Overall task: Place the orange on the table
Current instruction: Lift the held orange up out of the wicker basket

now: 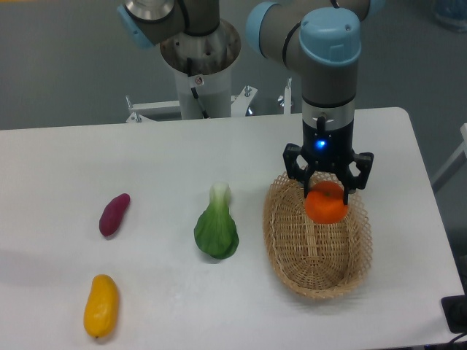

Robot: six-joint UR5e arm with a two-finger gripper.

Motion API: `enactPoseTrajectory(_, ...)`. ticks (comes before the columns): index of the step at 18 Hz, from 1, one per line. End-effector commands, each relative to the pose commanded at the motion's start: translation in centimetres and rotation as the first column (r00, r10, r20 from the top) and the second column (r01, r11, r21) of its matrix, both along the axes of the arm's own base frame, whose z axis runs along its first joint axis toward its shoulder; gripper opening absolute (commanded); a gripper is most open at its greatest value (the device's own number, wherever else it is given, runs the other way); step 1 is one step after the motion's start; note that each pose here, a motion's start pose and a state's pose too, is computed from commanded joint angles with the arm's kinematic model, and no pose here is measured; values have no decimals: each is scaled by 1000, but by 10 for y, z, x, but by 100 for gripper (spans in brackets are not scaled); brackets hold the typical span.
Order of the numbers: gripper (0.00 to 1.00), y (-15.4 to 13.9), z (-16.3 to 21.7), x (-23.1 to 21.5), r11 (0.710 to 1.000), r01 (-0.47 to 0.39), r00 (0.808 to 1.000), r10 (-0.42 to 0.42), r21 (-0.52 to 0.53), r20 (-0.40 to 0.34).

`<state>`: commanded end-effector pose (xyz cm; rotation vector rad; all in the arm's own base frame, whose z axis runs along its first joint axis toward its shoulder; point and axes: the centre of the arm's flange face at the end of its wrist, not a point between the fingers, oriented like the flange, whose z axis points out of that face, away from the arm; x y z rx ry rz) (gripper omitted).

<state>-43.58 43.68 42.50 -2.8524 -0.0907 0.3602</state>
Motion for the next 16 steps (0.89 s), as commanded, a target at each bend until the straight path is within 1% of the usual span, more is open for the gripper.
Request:
enactPoseTrajectory(8,65,3,-11,-3,1000,-4,1000,4,-7,9)
enactPoseTrajectory(11,65,6,-21,-2,1000,-10,1000,10,-16,24)
enactPoseTrajectory(14,65,21,-32,-2,999,-52,998,53,-6,46)
enactPoseTrajectory(15,65,27,-35,0,998,-62,997,62,-5,41)
enactPoseTrajectory(16,65,41,-45,6,998,-68,997,68,-7,30)
